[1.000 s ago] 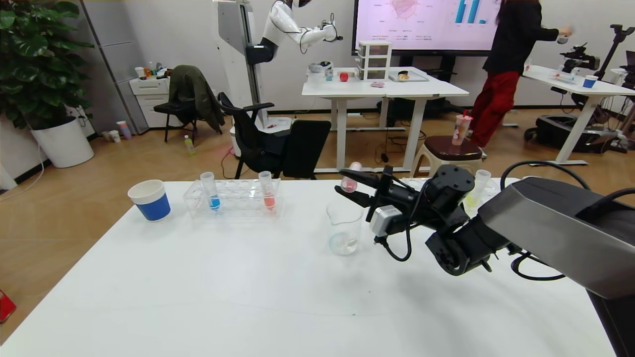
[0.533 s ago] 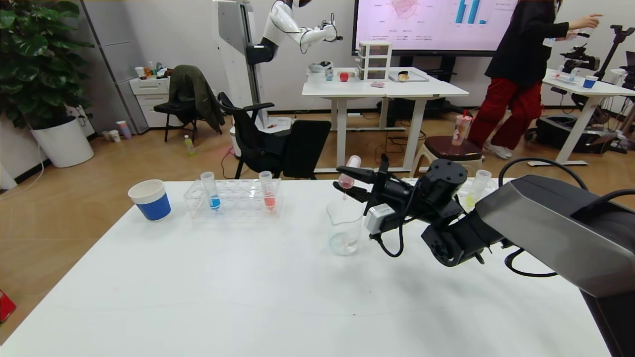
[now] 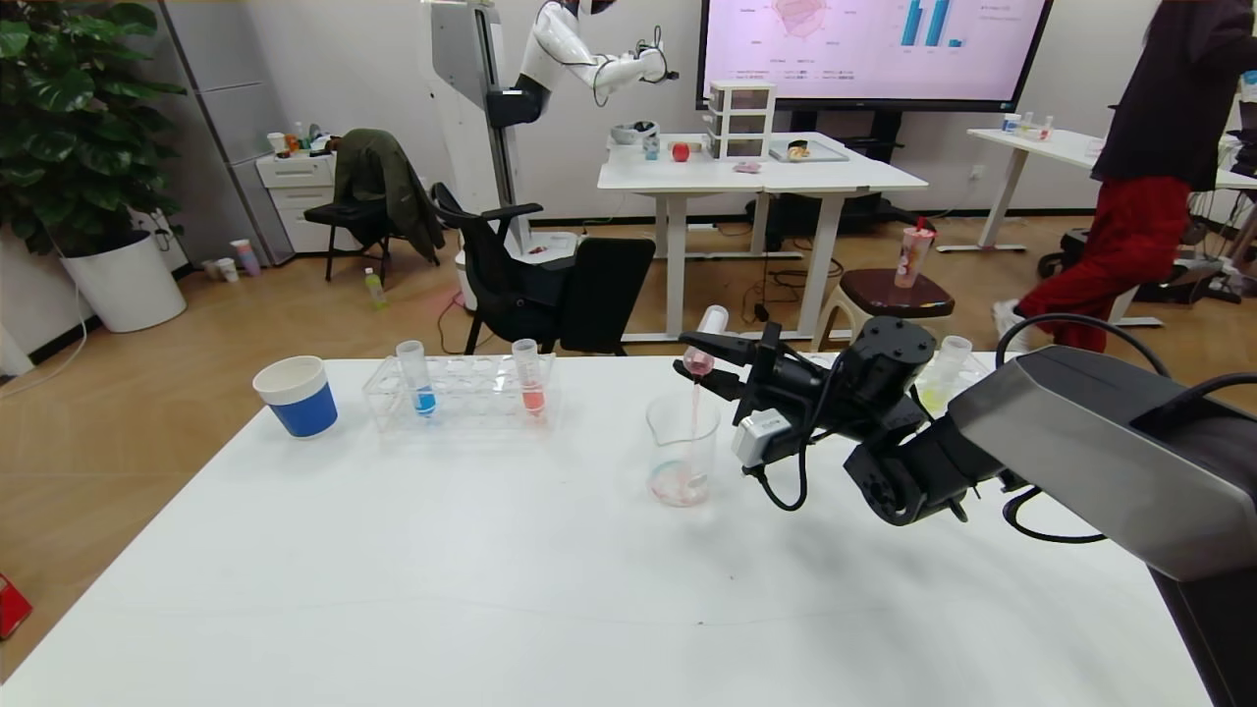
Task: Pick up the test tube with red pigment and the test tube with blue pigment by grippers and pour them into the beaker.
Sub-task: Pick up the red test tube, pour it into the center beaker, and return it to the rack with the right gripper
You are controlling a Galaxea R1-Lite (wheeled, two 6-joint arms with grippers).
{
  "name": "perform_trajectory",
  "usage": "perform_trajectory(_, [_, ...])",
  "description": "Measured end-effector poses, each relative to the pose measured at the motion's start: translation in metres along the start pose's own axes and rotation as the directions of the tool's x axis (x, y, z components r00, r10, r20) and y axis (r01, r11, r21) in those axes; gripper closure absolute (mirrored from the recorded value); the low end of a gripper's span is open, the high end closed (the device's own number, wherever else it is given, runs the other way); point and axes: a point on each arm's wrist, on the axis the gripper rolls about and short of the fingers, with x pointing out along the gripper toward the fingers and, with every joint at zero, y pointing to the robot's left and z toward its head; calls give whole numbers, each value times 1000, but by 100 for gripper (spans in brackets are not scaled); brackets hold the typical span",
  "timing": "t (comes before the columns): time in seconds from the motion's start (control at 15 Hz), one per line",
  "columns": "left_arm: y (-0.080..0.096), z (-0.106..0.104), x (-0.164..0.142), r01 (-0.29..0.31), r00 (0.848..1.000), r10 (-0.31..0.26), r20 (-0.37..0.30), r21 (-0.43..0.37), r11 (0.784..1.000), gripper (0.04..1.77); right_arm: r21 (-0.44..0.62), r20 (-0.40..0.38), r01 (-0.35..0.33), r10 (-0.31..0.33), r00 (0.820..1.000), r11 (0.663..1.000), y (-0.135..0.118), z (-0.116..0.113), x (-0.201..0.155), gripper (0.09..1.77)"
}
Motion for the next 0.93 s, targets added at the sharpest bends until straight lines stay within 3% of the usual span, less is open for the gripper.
perform_trajectory(0.6, [0, 0, 0, 0, 1000, 0, 0, 0, 1000, 6, -157, 72, -10, 21, 997, 988, 3, 3, -1, 134])
perform_trajectory(0.93, [0, 0, 0, 0, 1000, 0, 0, 0, 1000, 6, -170, 97, -13, 30, 995, 985, 6, 3, -2, 134])
